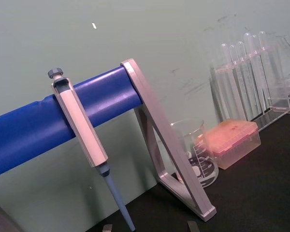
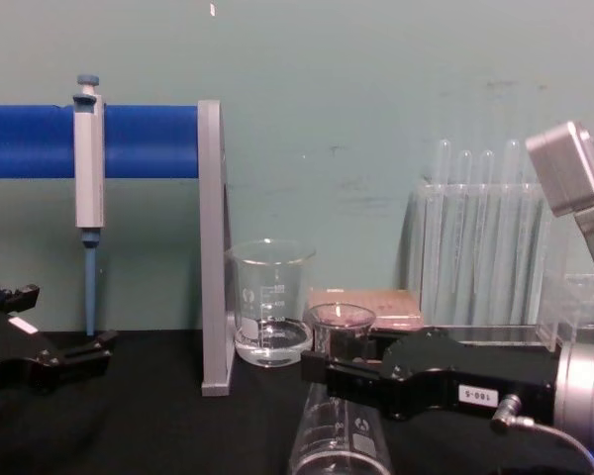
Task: Grasp the erlenmeyer flask with one hand, shake it three times, then place it back.
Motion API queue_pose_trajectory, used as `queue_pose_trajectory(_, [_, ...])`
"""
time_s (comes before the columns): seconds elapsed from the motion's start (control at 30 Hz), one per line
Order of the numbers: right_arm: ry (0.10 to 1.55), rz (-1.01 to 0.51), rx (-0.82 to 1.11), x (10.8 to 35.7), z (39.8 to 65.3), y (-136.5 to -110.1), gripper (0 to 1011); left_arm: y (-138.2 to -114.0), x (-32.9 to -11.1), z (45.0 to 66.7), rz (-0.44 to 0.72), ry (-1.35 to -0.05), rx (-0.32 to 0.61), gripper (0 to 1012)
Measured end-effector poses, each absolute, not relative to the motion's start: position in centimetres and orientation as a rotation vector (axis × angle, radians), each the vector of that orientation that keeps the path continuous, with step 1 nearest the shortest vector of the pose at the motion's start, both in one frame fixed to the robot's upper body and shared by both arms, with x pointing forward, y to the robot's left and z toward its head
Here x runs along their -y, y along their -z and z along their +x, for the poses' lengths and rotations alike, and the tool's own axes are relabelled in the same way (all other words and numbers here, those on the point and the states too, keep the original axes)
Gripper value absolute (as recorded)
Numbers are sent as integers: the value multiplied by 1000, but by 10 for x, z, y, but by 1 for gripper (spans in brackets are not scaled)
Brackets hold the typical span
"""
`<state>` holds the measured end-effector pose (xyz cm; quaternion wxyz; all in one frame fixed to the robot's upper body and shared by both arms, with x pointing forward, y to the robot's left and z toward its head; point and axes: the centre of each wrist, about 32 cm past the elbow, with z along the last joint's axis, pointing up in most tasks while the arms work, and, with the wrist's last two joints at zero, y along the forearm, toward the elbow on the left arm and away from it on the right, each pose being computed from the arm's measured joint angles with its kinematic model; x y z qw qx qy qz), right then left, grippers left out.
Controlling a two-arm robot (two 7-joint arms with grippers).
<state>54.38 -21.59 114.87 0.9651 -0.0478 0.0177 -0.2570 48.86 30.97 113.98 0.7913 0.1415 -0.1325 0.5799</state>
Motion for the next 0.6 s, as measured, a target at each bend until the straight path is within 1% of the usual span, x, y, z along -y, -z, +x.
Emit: queue_pose_trajectory(0.6, [522, -100, -36, 216, 544, -1148, 450, -1140, -310, 489, 304, -1248, 285, 1001])
